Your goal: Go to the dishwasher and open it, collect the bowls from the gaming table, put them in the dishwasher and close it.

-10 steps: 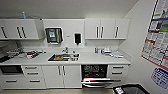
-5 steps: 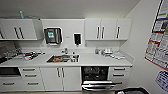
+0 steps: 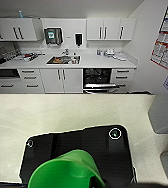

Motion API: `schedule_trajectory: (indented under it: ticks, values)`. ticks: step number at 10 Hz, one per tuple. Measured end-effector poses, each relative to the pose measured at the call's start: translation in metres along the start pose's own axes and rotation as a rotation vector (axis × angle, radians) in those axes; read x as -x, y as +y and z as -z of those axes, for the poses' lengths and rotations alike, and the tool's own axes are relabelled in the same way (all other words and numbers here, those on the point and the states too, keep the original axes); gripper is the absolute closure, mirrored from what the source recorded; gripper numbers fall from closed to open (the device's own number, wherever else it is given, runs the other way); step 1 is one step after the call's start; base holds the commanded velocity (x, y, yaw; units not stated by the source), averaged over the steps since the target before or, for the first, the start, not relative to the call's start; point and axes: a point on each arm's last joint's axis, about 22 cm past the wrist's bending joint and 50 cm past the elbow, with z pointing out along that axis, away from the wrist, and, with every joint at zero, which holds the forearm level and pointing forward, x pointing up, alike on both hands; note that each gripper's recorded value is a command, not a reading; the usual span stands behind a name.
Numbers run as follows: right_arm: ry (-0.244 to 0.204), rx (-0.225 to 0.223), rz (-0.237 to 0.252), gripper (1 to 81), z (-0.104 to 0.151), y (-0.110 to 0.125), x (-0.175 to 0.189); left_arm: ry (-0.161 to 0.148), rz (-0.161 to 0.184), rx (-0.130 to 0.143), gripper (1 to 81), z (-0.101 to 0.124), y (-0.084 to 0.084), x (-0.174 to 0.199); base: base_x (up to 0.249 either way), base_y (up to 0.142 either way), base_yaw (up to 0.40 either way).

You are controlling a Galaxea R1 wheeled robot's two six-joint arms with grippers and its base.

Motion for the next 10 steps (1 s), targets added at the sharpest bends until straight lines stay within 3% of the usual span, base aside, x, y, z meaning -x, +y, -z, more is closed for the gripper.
schedule_trajectory:
  ticks: [10]
  values:
    - [0.000,-0.003,0.000,81.1,-0.0010,-0.0024,-0.0018,0.007,-0.003,-0.001,81.1,-0.0005,-0.0009,-0.0066,0.145,0.007,0.000]
